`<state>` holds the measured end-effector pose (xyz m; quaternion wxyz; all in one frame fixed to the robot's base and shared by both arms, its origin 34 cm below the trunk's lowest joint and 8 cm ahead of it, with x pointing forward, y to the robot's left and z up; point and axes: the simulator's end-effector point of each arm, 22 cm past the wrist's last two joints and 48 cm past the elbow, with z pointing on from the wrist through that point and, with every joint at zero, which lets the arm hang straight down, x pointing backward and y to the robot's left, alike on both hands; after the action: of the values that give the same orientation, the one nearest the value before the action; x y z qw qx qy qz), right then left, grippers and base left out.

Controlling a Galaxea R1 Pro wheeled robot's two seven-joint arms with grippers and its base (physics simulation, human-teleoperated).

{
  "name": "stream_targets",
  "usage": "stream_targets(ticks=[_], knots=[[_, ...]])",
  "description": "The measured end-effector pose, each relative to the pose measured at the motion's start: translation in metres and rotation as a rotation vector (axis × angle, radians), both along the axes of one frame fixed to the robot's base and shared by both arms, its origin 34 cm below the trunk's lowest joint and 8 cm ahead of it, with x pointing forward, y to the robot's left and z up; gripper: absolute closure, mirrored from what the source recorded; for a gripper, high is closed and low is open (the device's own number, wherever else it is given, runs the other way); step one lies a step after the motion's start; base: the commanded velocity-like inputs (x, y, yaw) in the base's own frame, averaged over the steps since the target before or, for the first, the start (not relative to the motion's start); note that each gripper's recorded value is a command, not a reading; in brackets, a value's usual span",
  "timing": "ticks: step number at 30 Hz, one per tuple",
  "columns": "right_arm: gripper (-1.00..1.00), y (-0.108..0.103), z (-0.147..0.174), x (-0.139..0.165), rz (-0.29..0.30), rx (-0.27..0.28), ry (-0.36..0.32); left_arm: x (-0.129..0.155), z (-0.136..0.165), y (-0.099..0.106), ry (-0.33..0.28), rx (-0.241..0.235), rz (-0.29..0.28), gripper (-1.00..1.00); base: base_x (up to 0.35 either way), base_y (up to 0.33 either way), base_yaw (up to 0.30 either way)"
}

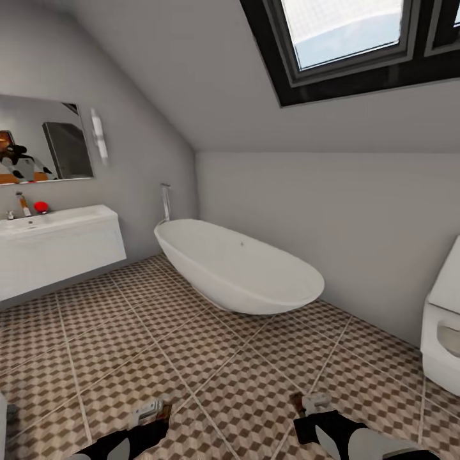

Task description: Take the four mousetraps from the cabinet in the bathroom and place them on the bathroom floor. Make sure all four end up on the same floor surface, and ensure that at least two of them are either under or directly next to the same bathroom sink.

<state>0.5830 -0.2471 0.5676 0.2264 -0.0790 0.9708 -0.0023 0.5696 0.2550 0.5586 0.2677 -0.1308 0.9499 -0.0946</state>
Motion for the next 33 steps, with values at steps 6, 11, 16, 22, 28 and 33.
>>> stream_targets(ticks=[6,11,16,22,28,33], knots=[[1.00,0.0000,0.0000,0.0000,0.000,0.000,0.000,0.0000,0.0000,0.0000,0.000,0.000,0.000,1.00,0.000,0.000,0.285],[1.00,0.0000,0.0000,0.0000,0.000,0.000,0.000,0.0000,0.0000,0.0000,0.000,0.000,0.000,1.00,0.000,0.000,0.285],[1.00,0.0000,0.0000,0.0000,0.000,0.000,0.000,0.0001,0.0000,0.0000,0.000,0.000,0.000,1.00,0.000,0.000,0.285],[1.00,-0.0001,0.0000,0.0000,0.000,0.000,0.000,0.0000,0.0000,0.0000,0.000,0.000,0.000,1.00,0.000,0.000,0.285],[1.00,-0.0004,0.0000,0.0000,0.000,-0.001,0.000,0.0000,0.0000,0.0000,0.000,0.000,0.001,1.00,0.000,0.000,0.285],[1.00,-0.0001,0.0000,0.0000,0.000,0.000,0.000,0.0001,0.0000,0.0000,0.000,0.000,0.001,1.00,0.000,0.000,0.285]])
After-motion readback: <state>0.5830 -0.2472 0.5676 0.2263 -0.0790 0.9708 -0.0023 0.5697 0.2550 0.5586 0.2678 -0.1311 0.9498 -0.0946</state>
